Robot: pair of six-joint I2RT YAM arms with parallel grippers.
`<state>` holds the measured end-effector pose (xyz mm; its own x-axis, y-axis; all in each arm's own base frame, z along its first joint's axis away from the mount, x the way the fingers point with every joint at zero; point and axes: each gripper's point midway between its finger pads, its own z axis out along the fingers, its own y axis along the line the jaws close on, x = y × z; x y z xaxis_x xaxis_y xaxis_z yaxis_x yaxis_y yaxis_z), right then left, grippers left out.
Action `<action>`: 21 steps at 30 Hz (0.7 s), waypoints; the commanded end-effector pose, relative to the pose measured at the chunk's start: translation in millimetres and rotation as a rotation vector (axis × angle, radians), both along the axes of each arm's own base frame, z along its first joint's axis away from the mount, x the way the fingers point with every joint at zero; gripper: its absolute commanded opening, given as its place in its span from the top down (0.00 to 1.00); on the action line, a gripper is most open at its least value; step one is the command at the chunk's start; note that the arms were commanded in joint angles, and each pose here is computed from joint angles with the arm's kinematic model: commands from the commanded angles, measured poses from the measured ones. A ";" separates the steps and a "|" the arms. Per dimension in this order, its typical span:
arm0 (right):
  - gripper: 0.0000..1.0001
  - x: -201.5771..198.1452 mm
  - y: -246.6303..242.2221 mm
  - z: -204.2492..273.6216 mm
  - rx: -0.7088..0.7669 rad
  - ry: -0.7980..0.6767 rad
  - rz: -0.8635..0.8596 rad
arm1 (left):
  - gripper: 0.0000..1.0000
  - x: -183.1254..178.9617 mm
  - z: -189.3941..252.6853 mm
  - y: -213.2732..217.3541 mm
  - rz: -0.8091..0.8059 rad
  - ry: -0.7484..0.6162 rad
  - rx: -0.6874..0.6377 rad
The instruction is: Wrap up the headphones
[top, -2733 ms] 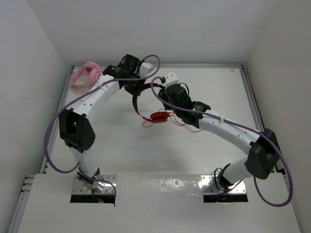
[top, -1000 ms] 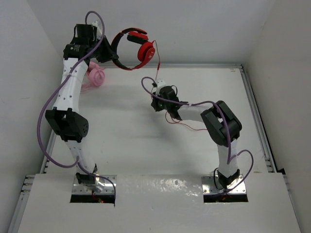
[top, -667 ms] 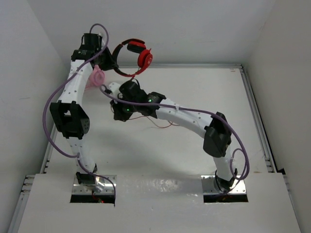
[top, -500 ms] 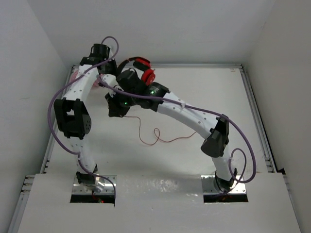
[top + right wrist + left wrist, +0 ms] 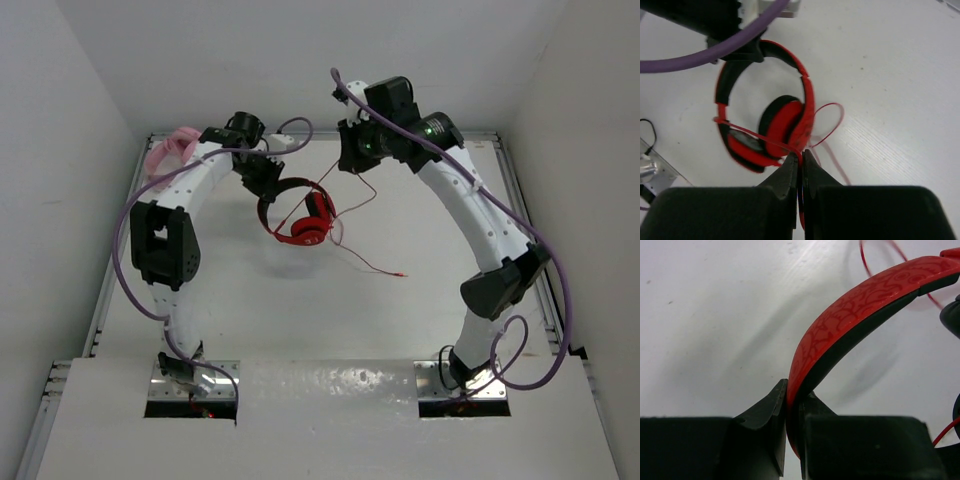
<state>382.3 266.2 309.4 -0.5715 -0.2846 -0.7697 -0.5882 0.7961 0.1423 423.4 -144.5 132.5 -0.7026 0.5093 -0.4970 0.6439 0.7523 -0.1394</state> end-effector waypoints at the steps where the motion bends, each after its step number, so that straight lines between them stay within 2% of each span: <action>1: 1.00 28.7 -45.4 15.8 -0.092 -0.118 -0.120 | 1.00 -25.5 50.0 -10.4 -0.280 -0.095 -0.060; 5: 1.00 66.7 -65.0 21.6 -0.107 -0.222 -0.199 | 1.00 -33.0 65.3 -14.2 -0.287 -0.088 -0.087; 9: 1.00 113.4 -65.5 21.9 -0.056 -0.352 -0.250 | 1.00 -35.7 89.3 -24.6 -0.277 -0.103 -0.150; 13: 1.00 144.4 -63.2 -12.1 -0.016 -0.332 -0.281 | 1.00 -38.1 110.0 -32.2 -0.271 -0.120 -0.204; 17: 1.00 167.9 -46.1 -22.4 0.123 -0.277 -0.273 | 1.00 -42.0 127.3 -38.2 -0.275 -0.127 -0.247; 21: 1.00 176.4 -24.5 -21.0 0.253 -0.279 -0.238 | 1.00 -41.6 125.5 -36.9 -0.261 -0.114 -0.251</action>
<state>508.7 263.5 228.4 -0.5393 -0.1342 -0.8313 -0.5007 0.8448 0.1884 416.9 -175.5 223.3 -0.5230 0.5351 -0.6634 0.7936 0.5896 -0.1501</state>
